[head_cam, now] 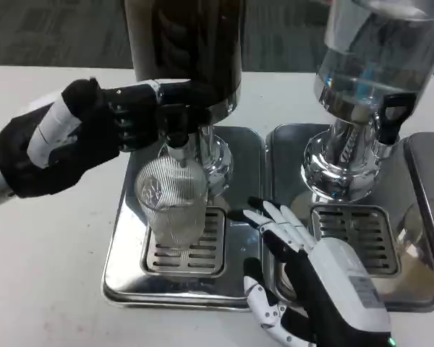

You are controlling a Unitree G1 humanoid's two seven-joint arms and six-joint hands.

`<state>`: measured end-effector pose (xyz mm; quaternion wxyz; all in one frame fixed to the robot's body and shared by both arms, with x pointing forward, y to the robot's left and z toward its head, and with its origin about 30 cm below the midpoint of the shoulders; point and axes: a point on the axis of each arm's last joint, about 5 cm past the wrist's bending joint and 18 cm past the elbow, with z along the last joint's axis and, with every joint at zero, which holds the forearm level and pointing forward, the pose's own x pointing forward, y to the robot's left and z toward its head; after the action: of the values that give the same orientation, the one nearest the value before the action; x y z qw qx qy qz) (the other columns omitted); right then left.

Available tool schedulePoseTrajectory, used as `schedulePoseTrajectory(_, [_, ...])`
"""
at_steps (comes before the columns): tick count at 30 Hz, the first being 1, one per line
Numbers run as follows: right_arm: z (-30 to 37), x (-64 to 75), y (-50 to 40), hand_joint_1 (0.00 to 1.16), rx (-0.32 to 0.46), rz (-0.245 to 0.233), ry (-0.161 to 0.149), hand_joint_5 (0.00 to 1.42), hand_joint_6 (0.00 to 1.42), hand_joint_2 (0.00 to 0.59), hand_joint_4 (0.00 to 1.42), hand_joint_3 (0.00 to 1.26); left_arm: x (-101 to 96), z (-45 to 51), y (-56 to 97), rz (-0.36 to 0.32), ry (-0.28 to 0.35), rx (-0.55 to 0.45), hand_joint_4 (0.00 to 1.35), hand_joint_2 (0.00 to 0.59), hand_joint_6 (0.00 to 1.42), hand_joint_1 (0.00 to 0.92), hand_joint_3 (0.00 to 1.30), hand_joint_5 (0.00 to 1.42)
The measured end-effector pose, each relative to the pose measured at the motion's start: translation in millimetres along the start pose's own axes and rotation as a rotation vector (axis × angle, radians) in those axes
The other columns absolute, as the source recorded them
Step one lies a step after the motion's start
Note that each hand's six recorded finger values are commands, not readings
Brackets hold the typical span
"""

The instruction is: Grasp the cup under the faucet to collect the drink, then remove the cup.

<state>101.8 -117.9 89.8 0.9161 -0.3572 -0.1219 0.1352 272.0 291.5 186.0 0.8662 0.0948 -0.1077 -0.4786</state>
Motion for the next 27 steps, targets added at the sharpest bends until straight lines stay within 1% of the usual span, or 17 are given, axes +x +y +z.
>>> schedulePoseTrajectory(8, [-0.6, -0.2, -1.0, 0.38, 0.007, 0.003, 0.004, 0.04, 0.16, 0.586, 0.08, 0.21, -3.3, 0.9, -3.0, 0.009, 0.009, 0.089, 0.09, 0.053, 0.07, 0.0, 0.2, 0.11])
schedulePoseTrajectory(19, [-1.3, -0.3, -2.1, 0.38, 0.006, 0.012, 0.011, 0.04, 0.16, 0.586, 0.08, 0.21, -3.6, 1.6, -5.3, 0.006, 0.002, 0.141, 0.08, 0.048, 0.07, 0.0, 0.2, 0.1])
schedulePoseTrajectory(27, [-1.5, 1.6, -3.2, 0.38, 0.007, 0.019, 0.006, 0.04, 0.16, 0.586, 0.08, 0.21, -6.5, 1.7, -11.0, 0.022, -0.006, 0.215, 0.08, 0.046, 0.08, 0.0, 0.19, 0.1])
